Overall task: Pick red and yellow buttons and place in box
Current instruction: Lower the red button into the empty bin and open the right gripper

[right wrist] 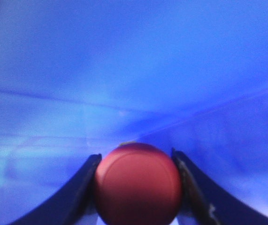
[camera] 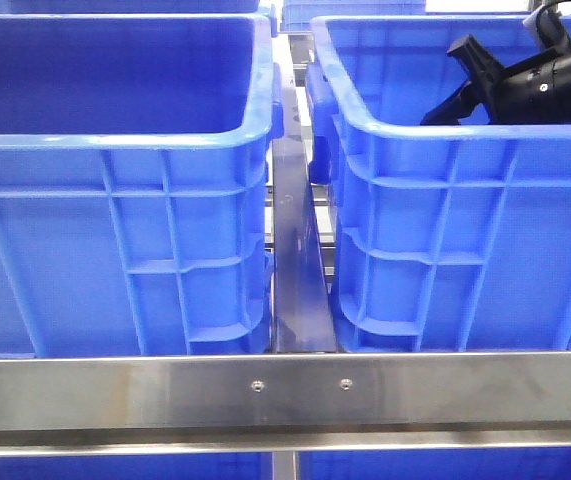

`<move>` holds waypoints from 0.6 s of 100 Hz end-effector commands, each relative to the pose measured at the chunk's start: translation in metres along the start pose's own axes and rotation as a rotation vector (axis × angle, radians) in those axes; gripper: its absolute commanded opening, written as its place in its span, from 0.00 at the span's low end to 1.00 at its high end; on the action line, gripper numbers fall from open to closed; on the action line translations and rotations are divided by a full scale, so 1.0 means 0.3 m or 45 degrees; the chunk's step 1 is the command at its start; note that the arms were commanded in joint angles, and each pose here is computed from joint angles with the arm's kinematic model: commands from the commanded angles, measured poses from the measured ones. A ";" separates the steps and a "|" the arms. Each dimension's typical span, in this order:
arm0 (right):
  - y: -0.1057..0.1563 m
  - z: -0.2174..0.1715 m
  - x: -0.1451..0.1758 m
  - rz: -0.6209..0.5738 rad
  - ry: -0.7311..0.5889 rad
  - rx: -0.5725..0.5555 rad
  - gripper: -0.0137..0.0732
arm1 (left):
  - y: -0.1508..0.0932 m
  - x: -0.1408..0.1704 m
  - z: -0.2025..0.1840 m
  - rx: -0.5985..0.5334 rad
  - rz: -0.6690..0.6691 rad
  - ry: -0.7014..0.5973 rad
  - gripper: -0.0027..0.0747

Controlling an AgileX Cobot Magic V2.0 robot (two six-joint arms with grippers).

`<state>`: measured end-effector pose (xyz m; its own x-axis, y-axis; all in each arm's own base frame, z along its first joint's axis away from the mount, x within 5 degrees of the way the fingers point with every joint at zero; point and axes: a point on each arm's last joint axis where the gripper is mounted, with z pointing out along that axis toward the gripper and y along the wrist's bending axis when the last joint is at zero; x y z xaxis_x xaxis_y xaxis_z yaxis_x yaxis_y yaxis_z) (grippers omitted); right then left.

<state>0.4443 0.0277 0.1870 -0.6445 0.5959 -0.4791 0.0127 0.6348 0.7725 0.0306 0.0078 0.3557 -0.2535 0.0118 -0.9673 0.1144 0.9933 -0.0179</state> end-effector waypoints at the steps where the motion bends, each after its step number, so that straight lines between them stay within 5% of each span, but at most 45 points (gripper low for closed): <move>1: 0.066 -0.043 -0.056 -0.051 -0.078 -0.050 0.48 | -0.005 -0.046 -0.008 0.018 -0.009 -0.122 0.01; 26: 0.053 -0.043 -0.063 -0.055 -0.105 0.004 0.77 | -0.005 -0.046 -0.008 0.018 -0.009 -0.122 0.01; 60: 0.026 -0.059 -0.086 -0.078 -0.145 0.060 0.80 | -0.005 -0.046 -0.008 0.018 -0.009 -0.122 0.01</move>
<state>0.4471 0.0177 0.1780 -0.6181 0.5989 -0.5092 0.0688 0.6865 0.7239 0.0306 0.0078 0.3557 -0.2535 0.0118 -0.9673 0.1144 0.9933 -0.0179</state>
